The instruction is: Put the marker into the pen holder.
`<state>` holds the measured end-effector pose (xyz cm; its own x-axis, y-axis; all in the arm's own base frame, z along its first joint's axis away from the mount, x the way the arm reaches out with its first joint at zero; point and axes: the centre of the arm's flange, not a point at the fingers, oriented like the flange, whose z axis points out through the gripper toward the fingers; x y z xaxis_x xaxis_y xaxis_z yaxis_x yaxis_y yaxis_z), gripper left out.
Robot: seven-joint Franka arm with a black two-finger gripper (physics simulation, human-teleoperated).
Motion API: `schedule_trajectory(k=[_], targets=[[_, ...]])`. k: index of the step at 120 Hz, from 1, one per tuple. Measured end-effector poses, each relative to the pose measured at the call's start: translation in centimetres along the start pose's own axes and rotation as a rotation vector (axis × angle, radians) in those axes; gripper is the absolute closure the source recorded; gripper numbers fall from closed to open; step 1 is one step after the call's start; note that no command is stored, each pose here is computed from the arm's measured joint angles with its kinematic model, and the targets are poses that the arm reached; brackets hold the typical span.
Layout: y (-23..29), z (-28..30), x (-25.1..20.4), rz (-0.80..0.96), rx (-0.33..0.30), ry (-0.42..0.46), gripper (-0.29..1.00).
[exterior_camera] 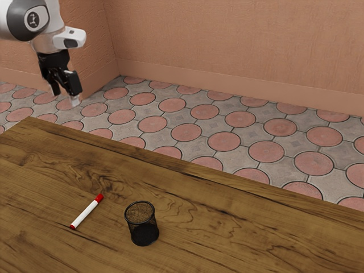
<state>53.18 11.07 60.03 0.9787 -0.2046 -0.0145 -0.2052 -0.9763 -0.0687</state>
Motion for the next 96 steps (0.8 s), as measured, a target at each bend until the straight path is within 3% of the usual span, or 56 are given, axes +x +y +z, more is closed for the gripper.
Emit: schedule_trajectory(k=[24,37,55,68,96], targets=[[0.3,0.9,0.1,0.000,-0.008,-0.001,0.00],[0.7,7.3,-1.8,-0.002,-0.041,-0.063,0.00],[-2.4,15.1,-4.4,-0.081,-0.055,-0.076,0.00],[-2.0,19.6,-5.0,-0.091,-0.049,-0.042,0.00],[-0.5,26.7,-4.9,-0.176,-0.096,0.020,0.04]])
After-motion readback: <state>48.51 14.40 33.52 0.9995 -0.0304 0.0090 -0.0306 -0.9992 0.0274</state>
